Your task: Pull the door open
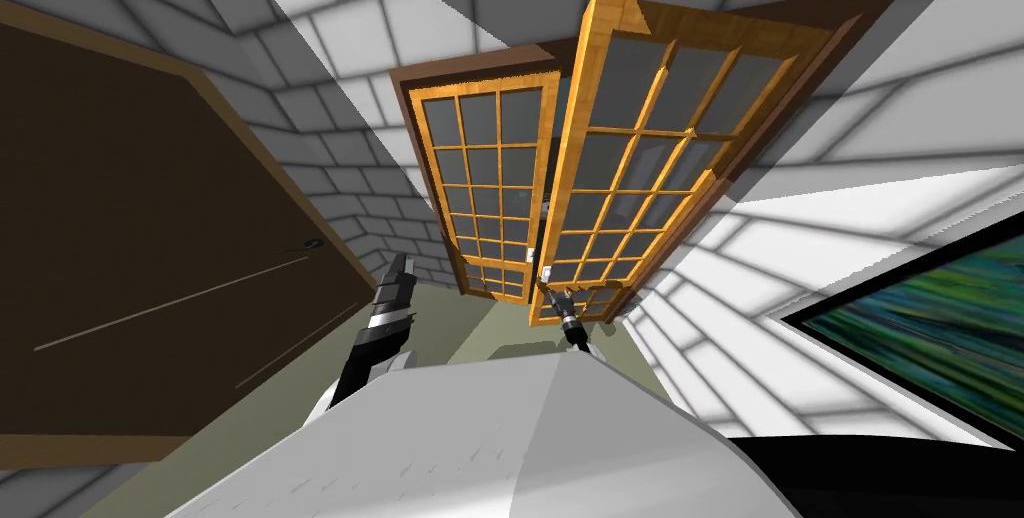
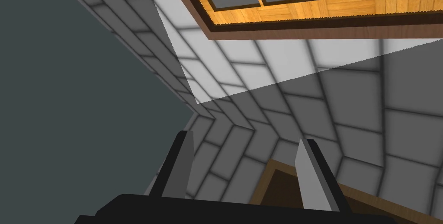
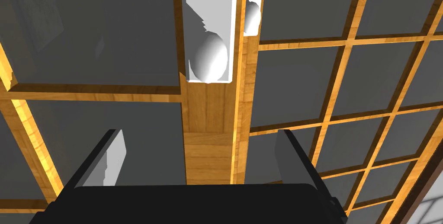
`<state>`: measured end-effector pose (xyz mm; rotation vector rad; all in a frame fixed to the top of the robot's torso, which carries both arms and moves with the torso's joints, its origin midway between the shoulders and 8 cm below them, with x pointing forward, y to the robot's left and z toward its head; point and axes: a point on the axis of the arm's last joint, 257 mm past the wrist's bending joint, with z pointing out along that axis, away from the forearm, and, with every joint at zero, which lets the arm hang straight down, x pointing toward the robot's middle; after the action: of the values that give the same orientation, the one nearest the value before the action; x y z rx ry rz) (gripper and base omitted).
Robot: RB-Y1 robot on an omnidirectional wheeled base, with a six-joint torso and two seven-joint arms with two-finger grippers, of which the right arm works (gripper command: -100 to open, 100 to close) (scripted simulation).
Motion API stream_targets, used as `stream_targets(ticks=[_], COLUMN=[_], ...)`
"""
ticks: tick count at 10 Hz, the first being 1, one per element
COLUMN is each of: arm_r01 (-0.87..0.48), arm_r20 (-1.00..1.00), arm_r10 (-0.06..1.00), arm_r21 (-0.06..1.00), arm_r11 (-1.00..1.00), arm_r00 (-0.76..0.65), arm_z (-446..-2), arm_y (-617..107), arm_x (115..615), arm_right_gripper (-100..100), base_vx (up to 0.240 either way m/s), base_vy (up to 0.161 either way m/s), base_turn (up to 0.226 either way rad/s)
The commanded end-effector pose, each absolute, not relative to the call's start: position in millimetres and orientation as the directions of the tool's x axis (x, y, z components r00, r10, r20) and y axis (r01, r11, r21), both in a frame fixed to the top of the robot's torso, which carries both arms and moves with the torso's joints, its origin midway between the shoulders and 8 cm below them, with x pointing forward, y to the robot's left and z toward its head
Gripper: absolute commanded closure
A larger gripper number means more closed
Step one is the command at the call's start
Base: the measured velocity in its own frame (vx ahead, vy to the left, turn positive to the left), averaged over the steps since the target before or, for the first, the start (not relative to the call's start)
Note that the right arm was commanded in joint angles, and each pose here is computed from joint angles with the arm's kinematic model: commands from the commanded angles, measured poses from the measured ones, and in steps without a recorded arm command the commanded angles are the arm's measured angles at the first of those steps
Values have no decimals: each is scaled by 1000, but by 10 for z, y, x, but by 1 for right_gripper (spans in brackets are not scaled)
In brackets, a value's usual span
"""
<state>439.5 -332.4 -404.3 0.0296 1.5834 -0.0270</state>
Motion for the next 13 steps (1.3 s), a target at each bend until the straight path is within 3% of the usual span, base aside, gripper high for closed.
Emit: stream_targets(ticks=[1,5,8,9,13], arm_r01=[50,98,97,97,97], arm_r20=[-1000,-1000,-1000,-1000,-1000], arm_r10=[4,6,7,7,7], arm_r21=[3,5,6,6,6], arm_r11=[999,995,995,995,995], arm_r00=[-10,-3,-3,-3,-3], arm_z=[-4033,-3996,-3990,-3990,-3990], arm_y=[-3434,-3830,-3829,-3829,-3829], arm_x=[4354,4239,4239,4239,4239], arm_right_gripper=[-100,-100,-100,100,100], base_vx=[225,201,61,0,-2], base_vy=[40,38,1,0,-2], base_turn=[128,116,10,0,1])
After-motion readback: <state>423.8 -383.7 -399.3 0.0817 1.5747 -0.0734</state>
